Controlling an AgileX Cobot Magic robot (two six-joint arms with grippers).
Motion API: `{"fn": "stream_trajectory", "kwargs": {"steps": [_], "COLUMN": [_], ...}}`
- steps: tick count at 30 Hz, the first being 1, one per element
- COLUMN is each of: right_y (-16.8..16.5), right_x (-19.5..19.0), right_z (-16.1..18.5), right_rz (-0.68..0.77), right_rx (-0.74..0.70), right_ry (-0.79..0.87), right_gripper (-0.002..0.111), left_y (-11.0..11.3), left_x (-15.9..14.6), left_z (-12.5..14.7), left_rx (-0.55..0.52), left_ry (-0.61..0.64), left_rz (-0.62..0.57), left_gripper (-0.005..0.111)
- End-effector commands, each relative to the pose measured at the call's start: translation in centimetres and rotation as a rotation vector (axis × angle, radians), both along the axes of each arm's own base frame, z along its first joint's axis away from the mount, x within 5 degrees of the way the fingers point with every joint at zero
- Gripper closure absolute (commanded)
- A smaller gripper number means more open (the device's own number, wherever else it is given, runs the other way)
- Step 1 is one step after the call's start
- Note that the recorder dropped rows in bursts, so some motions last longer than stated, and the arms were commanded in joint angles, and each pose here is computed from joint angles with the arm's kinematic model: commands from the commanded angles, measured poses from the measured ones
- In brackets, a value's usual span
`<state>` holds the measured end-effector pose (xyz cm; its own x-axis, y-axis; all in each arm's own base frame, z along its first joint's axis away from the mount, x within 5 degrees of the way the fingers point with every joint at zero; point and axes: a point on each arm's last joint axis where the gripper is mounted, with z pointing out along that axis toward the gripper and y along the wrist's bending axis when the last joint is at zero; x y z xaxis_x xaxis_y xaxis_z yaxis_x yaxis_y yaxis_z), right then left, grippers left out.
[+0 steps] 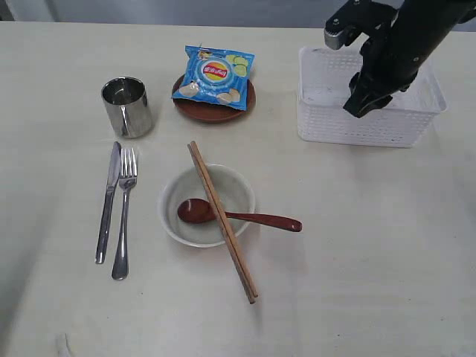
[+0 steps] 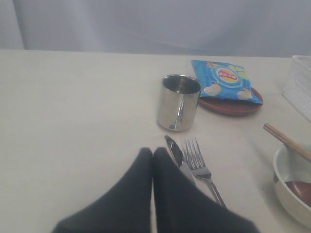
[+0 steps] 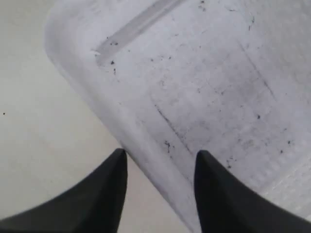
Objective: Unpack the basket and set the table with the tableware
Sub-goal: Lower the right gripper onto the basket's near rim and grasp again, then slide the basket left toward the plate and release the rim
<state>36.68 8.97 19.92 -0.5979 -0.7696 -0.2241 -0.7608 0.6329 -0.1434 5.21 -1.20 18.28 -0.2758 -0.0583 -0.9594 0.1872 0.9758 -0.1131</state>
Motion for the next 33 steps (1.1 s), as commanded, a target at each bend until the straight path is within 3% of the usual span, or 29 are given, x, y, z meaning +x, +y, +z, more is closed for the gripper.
{"fn": "stream_trajectory", "kwargs": {"steps": [1, 7, 10, 12, 16, 20, 27, 33], "right_y": [-0.3, -0.2, 0.4, 1.4, 3.4, 6.7, 8.2, 9.0], "right_x": [0.2, 0.6, 1.0, 1.9, 3.1, 3.5, 3.5, 4.3], "right_z": [-1.3, -3.1, -1.5, 0.1, 2.5, 0.5, -3.1, -2.6], "right_rz": [-0.024, -0.025, -0.098, -0.261, -0.573, -0.816, -0.920, -0.947], "right_rx": [0.011, 0.008, 0.081, 0.205, 0.320, 0.370, 0.354, 0.471], "right_ry": [0.041, 0.076, 0.031, 0.012, -0.058, -0.032, 0.047, 0.028], "right_gripper": [0.080, 0.085, 0.109, 0.109, 0.109, 0.109, 0.109, 0.109], "left_y": [0.0, 0.0, 0.0, 0.0, 0.0, 0.0, 0.0, 0.0], "left_x": [0.0, 0.0, 0.0, 0.0, 0.0, 0.0, 0.0, 0.0], "left_z": [-0.1, -0.1, -0.1, -0.1, -0.1, -0.1, -0.1, -0.1], "left_rx": [0.003, 0.003, 0.003, 0.003, 0.003, 0.003, 0.003, 0.003], "left_ry": [-0.003, -0.003, -0.003, -0.003, -0.003, -0.003, -0.003, -0.003], "left_rz": [-0.005, -0.005, -0.005, -0.005, -0.005, -0.005, -0.005, -0.005], "left_gripper": [0.107, 0.107, 0.107, 0.107, 0.107, 0.107, 0.107, 0.107]}}
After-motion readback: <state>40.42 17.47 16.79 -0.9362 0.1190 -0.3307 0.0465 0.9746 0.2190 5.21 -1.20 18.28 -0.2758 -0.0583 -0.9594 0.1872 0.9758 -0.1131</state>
